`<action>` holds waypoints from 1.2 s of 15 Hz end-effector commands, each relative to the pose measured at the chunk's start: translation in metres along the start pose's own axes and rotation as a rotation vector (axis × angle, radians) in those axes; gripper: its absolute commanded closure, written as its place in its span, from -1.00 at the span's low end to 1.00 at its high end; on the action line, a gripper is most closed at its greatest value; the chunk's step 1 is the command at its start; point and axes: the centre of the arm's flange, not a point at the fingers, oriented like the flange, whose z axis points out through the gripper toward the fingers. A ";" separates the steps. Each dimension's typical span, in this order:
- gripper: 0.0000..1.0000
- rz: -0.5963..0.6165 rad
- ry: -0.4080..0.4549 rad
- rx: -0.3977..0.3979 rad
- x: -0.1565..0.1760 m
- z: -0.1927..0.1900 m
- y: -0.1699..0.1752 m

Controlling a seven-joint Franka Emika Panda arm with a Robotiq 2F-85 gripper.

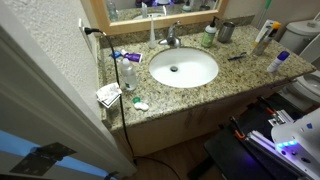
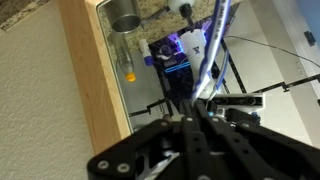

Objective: Put the toothbrush in the metal cup

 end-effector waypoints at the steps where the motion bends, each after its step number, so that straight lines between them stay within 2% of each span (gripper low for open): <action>1: 0.89 -0.004 -0.003 0.005 -0.003 0.000 -0.004; 2: 0.97 -0.007 -0.005 0.007 -0.004 -0.001 -0.006; 9: 0.97 -0.015 0.144 -0.248 0.008 -0.005 0.059; 14: 0.97 0.009 0.111 -0.442 -0.014 0.019 0.117; 15: 0.97 0.028 0.097 -0.458 -0.020 0.022 0.124; 16: 0.97 0.070 0.083 -0.442 -0.024 0.025 0.124; 17: 0.89 0.035 0.095 -0.427 -0.009 0.029 0.119; 18: 0.89 0.049 0.086 -0.432 -0.015 0.030 0.122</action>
